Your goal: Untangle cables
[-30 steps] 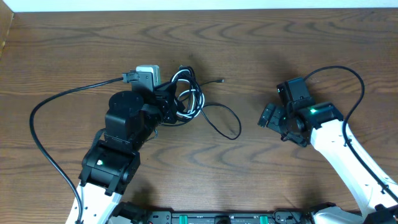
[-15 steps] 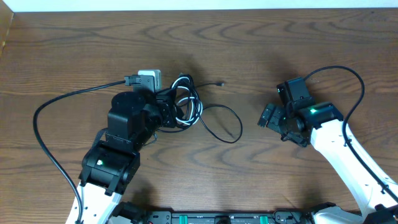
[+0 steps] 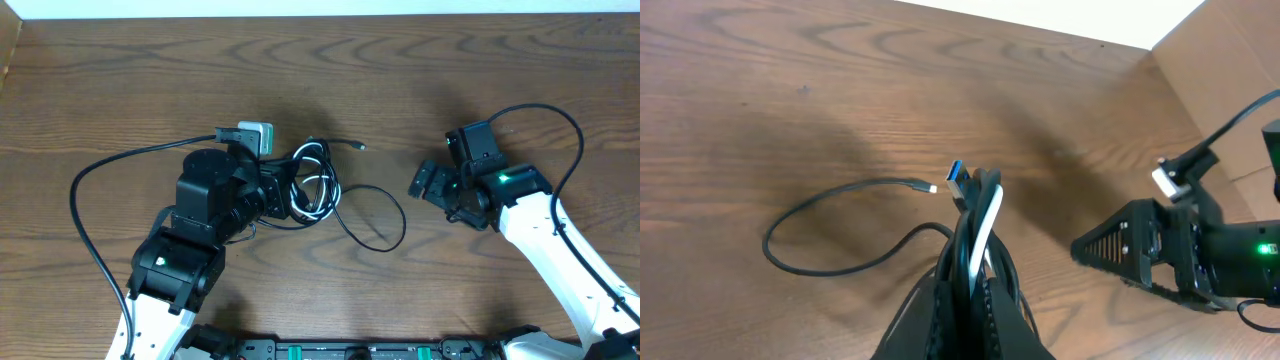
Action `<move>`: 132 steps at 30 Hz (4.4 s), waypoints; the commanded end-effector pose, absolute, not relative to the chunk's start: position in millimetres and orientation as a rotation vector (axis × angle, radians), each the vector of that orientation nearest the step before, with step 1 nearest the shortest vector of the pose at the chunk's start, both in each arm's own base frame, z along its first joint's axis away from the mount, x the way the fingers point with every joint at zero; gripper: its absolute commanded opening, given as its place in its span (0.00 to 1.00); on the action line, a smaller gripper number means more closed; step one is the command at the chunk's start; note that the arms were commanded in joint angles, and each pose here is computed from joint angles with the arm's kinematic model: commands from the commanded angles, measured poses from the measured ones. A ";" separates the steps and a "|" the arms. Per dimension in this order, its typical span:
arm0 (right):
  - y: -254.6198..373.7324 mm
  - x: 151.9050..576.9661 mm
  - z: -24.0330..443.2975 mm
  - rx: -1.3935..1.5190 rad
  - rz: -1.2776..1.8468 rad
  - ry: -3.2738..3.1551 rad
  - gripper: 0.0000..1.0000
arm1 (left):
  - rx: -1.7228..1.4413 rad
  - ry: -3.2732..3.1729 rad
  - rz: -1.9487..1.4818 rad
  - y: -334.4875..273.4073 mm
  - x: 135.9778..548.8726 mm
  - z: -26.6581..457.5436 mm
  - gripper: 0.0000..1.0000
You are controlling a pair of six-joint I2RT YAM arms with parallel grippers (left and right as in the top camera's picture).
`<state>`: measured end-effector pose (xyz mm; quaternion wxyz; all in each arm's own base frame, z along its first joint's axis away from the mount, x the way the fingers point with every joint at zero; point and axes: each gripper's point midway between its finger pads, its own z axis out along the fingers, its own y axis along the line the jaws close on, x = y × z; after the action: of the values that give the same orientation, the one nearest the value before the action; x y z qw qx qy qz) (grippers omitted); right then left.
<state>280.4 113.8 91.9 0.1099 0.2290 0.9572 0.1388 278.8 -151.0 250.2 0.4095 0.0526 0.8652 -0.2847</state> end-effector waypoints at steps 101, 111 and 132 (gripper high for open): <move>188.1 271.3 94.7 0.410 0.463 2.780 0.37 | 0.468 2.241 -0.853 -182.6 260.1 226.6 0.08; 187.0 269.7 93.8 0.411 0.456 2.788 0.53 | 0.407 2.507 -0.799 -178.4 267.8 160.6 0.08; 179.3 265.1 90.2 0.422 0.399 2.806 0.75 | -0.140 2.675 -0.051 -63.5 304.6 102.6 0.08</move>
<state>264.8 182.3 93.4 0.1353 0.1445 0.9687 0.1495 299.4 -88.6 98.0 0.2145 -0.0173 0.9744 -0.0647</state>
